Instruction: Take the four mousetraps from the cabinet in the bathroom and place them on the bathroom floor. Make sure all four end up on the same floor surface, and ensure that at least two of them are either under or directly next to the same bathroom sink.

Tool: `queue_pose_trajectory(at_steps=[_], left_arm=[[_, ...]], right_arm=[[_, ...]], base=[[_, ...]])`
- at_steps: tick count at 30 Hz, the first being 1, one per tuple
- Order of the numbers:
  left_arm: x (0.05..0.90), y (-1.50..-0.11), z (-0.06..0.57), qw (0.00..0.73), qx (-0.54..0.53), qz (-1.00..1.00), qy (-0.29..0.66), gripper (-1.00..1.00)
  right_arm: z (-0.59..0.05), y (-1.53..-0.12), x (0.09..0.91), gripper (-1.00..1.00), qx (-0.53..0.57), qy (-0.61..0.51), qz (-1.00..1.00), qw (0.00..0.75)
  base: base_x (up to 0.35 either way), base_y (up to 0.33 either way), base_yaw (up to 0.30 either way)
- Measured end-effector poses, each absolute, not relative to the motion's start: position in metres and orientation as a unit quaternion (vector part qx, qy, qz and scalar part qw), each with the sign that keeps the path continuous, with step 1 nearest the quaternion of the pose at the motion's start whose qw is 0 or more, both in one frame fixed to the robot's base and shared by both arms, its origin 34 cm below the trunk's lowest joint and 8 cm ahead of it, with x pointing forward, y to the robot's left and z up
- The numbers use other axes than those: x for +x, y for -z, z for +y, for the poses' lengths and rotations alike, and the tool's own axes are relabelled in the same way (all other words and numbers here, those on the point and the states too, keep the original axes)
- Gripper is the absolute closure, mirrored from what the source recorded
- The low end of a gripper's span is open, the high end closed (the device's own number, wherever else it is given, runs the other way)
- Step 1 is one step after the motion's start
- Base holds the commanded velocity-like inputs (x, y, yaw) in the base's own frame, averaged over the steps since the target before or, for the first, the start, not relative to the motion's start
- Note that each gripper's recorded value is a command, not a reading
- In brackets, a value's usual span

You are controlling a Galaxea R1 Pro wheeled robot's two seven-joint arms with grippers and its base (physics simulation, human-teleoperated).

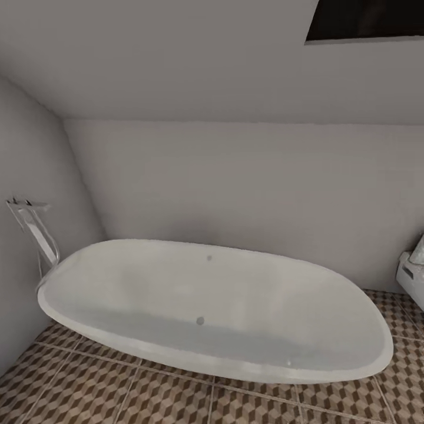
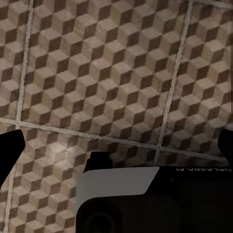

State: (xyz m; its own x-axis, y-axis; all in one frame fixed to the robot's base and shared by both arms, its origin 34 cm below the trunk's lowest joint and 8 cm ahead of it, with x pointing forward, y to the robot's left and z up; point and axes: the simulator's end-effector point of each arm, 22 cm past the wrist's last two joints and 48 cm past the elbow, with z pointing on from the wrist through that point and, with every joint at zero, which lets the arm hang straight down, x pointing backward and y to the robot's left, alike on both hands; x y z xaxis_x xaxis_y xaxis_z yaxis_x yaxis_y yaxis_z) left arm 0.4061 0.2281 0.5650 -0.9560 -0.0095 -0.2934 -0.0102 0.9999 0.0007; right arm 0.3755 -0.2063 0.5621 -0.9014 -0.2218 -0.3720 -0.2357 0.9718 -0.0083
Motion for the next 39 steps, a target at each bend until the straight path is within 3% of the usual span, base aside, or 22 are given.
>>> queue_pose_trajectory(at_steps=[39], left_arm=[[0.420,-0.576,0.229,0.167,-0.006,0.986,-0.002,-1.00]], right_arm=[[-0.206,-0.571,0.389,-1.00,-0.118,-0.016,0.971,0.207]], base=[[0.000,0.000,-0.263]])
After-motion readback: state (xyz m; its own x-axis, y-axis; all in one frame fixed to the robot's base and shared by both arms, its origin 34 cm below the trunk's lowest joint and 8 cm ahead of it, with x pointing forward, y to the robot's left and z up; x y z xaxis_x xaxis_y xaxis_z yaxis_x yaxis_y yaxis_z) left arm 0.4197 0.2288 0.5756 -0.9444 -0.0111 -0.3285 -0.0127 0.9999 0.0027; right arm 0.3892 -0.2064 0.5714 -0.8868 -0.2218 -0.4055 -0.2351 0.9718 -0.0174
